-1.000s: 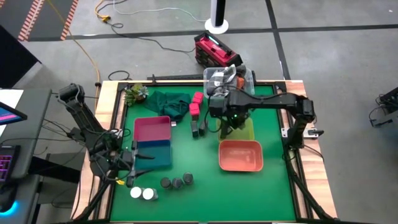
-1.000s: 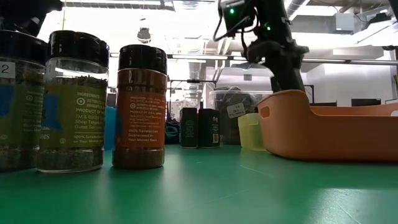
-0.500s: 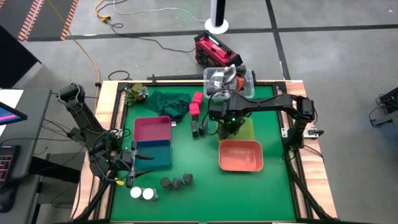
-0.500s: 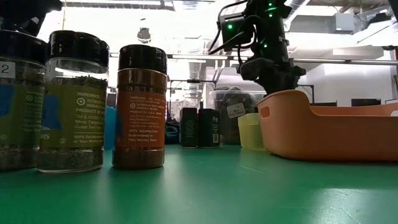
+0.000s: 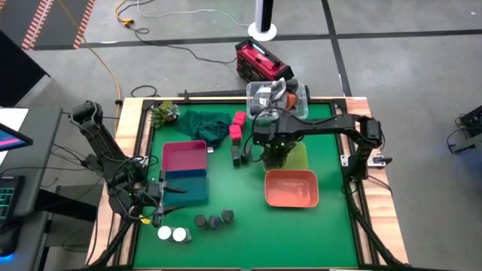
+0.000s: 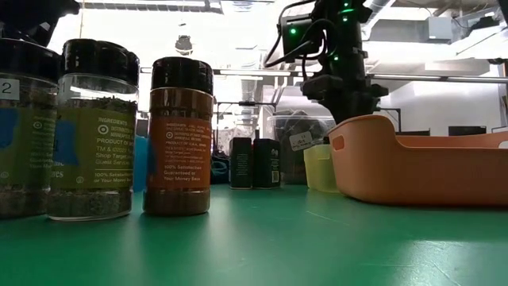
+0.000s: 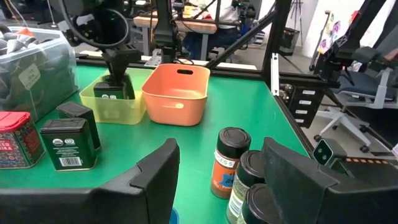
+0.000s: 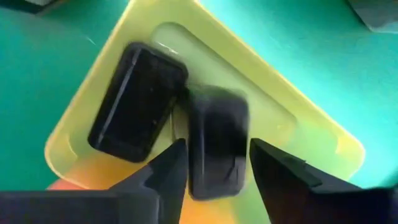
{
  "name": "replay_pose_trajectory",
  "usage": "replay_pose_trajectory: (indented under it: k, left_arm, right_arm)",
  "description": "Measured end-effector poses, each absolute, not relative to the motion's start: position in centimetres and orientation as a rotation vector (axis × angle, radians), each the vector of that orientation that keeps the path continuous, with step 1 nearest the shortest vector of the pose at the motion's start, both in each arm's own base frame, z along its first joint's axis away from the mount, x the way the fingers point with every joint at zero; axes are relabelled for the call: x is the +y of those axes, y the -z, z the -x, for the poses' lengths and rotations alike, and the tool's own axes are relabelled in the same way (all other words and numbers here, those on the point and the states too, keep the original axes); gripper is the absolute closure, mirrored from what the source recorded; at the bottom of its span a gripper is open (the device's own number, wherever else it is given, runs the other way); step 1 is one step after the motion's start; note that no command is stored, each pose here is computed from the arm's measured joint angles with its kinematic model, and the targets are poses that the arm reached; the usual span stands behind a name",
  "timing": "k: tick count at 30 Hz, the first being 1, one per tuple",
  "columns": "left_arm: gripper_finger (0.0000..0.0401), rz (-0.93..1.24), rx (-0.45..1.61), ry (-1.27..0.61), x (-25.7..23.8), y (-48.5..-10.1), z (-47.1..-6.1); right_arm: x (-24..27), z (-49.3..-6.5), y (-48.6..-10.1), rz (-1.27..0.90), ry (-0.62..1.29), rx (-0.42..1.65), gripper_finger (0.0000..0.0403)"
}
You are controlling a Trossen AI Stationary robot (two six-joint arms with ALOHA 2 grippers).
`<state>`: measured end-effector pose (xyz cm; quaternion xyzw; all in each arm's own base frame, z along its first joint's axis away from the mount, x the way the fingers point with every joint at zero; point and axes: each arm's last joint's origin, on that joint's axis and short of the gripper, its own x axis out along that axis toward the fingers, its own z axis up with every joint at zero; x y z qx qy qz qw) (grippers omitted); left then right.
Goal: Sort spices by type
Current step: Put the black spice can into the yellow bin
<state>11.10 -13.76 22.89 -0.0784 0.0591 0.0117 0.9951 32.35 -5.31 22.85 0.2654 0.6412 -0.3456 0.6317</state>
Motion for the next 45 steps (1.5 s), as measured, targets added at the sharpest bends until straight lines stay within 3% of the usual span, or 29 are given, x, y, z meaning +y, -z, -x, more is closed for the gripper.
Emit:
replay_pose_trajectory:
  k: [16, 25, 29, 36, 45]
  left_arm:
    - [0.0186, 0.156, 0.119, -0.024, -13.8, -22.9, -11.1]
    - [0.0186, 0.156, 0.119, -0.024, -13.8, -22.9, -11.1]
    - [0.0186, 0.157, 0.118, -0.026, -13.7, -22.9, -11.1]
    - [0.0186, 0.164, 0.112, -0.072, -13.2, -22.9, -11.8]
    - [0.0186, 0.117, 0.107, -0.094, -12.9, -23.0, -12.1]
  right_arm:
    - [-5.4, -31.8, -23.0, -0.596, 0.792, 1.516, 0.0185]
    - [-5.2, -30.9, -25.6, -0.620, 0.759, 1.408, 0.0185]
    - [-4.9, -31.1, -26.9, -0.574, 0.661, 1.307, 0.0184]
    - [-2.9, -33.7, -27.6, -0.371, 0.443, 1.211, 0.0183]
    - [-0.3, -38.1, -27.9, 0.111, 0.094, 1.283, 0.0146]
